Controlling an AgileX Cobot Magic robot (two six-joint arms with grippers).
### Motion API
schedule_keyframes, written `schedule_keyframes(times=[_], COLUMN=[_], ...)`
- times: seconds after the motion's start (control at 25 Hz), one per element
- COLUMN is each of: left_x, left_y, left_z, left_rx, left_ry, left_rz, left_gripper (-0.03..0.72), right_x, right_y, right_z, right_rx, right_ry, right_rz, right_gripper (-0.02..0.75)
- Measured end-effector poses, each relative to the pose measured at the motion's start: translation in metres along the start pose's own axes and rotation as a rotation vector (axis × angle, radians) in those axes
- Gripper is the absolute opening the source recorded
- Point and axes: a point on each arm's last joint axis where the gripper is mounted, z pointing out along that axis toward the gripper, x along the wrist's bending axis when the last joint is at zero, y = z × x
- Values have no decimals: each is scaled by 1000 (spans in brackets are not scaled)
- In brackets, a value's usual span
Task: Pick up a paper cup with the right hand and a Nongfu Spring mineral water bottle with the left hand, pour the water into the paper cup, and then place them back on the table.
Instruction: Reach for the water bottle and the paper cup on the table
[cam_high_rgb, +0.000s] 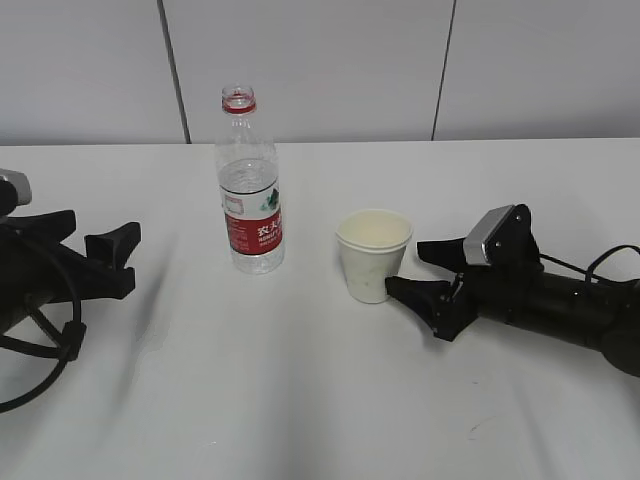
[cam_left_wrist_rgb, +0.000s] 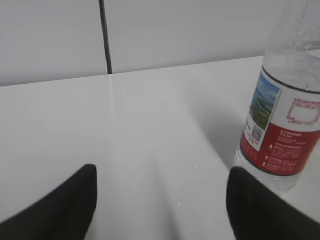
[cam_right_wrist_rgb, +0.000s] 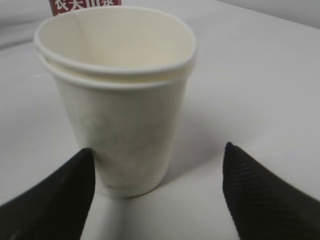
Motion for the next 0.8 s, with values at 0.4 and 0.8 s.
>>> schedule_keyframes(times=[0.4,0.8], left_x=[0,0], left_y=[0,0], left_z=[0,0], left_rx=[0,0], left_ry=[-1,-3], left_rz=[0,-2], left_gripper=[496,496], right_x=[-8,9], right_y=[5,14], right_z=[16,33], right_rx=[-30,-56], right_ry=[97,93], right_rz=[-42,-13], right_gripper=[587,587])
